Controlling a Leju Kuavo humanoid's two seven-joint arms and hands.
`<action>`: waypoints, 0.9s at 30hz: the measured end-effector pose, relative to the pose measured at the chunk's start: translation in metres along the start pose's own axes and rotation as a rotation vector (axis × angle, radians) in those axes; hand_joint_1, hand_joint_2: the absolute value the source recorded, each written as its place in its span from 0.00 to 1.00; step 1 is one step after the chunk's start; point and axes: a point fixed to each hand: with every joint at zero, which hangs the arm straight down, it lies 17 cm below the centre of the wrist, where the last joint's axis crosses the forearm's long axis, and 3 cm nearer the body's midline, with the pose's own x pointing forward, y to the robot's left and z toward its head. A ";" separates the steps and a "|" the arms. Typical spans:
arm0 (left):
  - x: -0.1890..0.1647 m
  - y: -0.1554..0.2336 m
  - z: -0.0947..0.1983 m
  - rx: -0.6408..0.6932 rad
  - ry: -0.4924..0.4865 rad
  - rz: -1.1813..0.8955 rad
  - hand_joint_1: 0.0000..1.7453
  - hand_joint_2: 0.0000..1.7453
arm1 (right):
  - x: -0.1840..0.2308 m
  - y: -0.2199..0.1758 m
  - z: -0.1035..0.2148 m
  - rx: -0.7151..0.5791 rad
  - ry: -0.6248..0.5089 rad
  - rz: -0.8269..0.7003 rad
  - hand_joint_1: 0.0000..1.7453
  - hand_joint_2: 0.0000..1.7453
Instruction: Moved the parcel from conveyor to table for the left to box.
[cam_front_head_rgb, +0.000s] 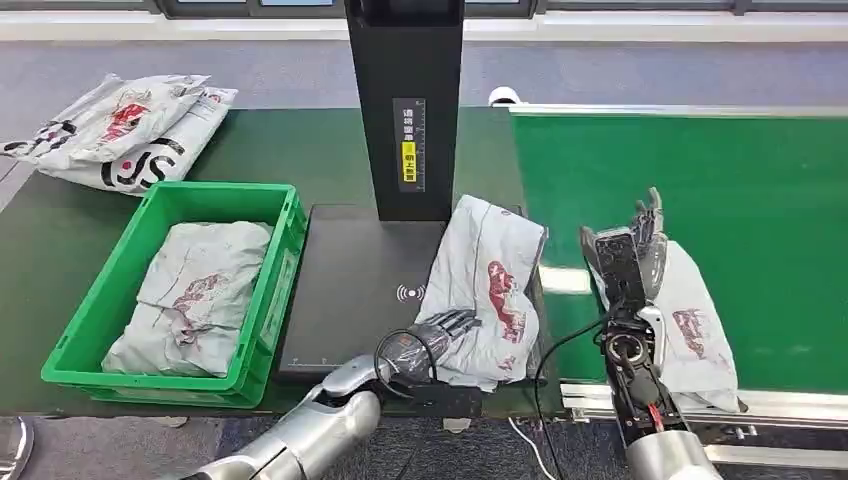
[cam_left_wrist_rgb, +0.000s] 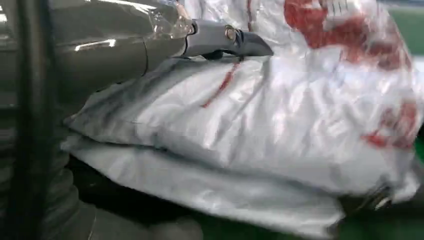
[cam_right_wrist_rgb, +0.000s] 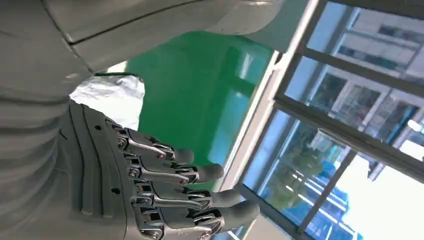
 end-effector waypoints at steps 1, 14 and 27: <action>-0.002 -0.007 0.001 -0.061 -0.001 -0.031 1.00 1.00 | 0.000 0.002 -0.002 0.007 0.003 0.002 0.00 1.00; -0.017 0.042 -0.001 -0.001 -0.002 -0.004 1.00 1.00 | -0.008 0.010 0.002 0.034 0.035 0.016 0.00 1.00; 0.024 0.167 0.001 0.392 -0.172 0.222 1.00 1.00 | -0.016 0.002 0.010 0.013 0.033 0.013 0.00 1.00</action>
